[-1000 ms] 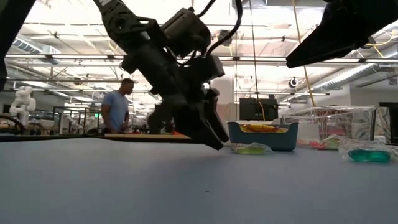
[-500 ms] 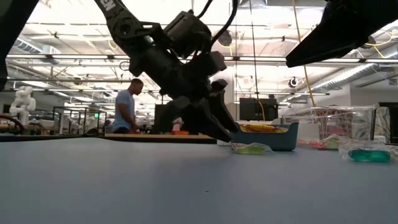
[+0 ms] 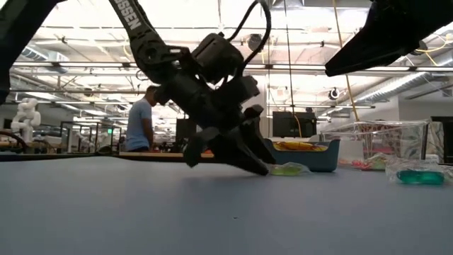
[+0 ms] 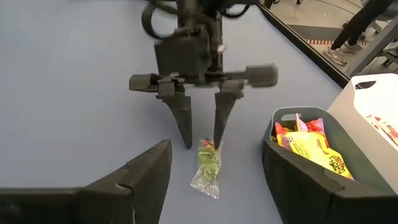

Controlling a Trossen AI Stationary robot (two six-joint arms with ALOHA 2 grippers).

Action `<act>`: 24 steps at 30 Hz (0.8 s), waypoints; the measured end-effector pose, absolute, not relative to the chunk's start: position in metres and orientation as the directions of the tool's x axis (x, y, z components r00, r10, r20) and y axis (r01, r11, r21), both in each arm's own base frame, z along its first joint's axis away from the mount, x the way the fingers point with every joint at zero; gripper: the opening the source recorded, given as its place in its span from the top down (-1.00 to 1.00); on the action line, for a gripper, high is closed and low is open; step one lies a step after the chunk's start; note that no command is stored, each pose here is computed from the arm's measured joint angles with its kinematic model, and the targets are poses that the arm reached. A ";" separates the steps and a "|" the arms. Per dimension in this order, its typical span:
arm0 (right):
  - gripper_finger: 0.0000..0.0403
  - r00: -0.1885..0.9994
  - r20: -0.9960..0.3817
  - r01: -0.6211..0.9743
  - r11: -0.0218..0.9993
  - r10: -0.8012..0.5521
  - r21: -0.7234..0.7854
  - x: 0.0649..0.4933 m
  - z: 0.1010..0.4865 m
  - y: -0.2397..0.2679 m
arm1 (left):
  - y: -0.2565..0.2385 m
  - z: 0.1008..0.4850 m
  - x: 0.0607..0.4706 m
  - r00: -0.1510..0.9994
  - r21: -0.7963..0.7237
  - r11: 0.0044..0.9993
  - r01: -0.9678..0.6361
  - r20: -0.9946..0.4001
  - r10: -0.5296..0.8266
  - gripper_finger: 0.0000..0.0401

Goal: Sort candy
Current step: Put the top left green candy into the transparent bin

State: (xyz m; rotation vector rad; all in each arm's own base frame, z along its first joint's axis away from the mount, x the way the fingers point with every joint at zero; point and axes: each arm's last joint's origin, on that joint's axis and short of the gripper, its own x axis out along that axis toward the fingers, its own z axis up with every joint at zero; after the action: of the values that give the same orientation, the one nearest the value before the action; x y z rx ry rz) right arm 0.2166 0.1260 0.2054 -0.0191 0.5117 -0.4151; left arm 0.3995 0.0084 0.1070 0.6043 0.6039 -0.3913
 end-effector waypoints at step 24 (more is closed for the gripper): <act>-0.19 0.792 -0.470 0.380 0.917 -0.390 -0.120 0.217 0.206 0.126 | -0.003 0.108 0.401 0.776 0.344 0.829 0.441 -0.610 -0.159 0.94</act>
State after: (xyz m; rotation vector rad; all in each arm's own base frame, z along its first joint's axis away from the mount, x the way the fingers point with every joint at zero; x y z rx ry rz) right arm 0.2169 0.1262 0.2059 -0.0198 0.5096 -0.4139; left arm 0.4010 -0.0025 0.1079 0.4979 0.6001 -0.3396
